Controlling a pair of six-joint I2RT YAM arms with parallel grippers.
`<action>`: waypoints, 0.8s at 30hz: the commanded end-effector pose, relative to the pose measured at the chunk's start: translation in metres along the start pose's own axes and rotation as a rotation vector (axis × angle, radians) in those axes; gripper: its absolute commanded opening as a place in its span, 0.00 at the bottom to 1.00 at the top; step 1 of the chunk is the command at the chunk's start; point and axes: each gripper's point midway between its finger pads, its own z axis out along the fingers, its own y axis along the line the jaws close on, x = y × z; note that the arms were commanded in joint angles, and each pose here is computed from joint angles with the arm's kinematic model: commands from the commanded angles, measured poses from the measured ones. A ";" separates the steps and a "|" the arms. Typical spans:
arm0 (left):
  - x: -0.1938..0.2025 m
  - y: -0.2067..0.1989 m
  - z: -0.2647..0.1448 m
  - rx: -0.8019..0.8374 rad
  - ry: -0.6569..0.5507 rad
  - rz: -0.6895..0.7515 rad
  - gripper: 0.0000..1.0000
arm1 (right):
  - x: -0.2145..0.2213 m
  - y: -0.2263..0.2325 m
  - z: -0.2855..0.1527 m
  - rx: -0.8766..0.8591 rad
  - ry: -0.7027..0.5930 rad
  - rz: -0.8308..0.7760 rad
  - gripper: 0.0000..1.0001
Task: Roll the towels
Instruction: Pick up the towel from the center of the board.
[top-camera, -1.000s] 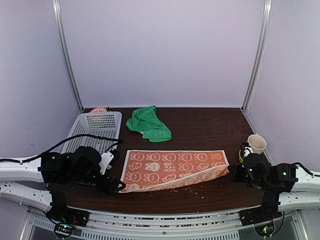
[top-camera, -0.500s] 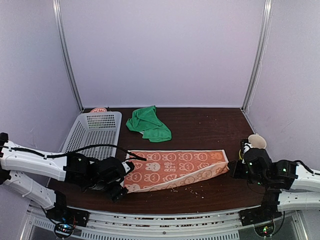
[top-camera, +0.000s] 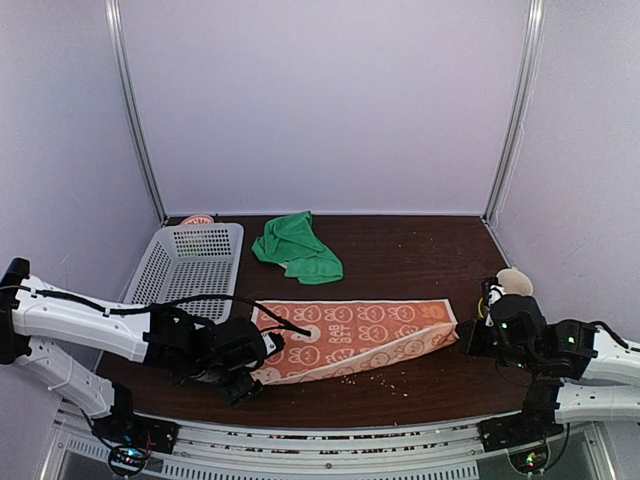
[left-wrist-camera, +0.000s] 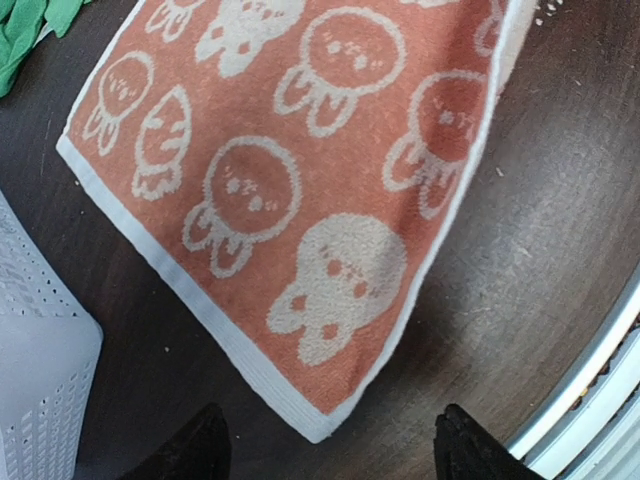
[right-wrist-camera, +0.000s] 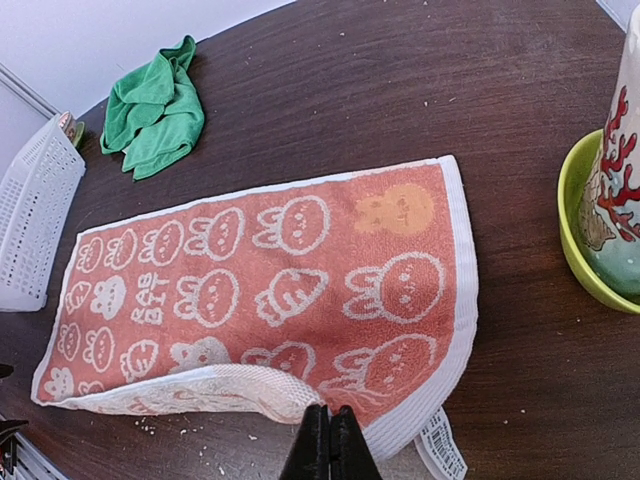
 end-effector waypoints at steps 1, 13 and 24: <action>-0.009 -0.016 0.001 0.063 -0.006 0.024 0.70 | -0.009 0.006 -0.003 -0.019 -0.025 0.014 0.00; -0.003 -0.007 0.025 -0.046 0.095 0.070 0.62 | -0.011 0.008 -0.003 -0.021 -0.022 0.009 0.00; 0.001 0.001 0.034 -0.078 0.139 0.084 0.52 | -0.012 0.007 -0.005 -0.024 -0.028 0.015 0.00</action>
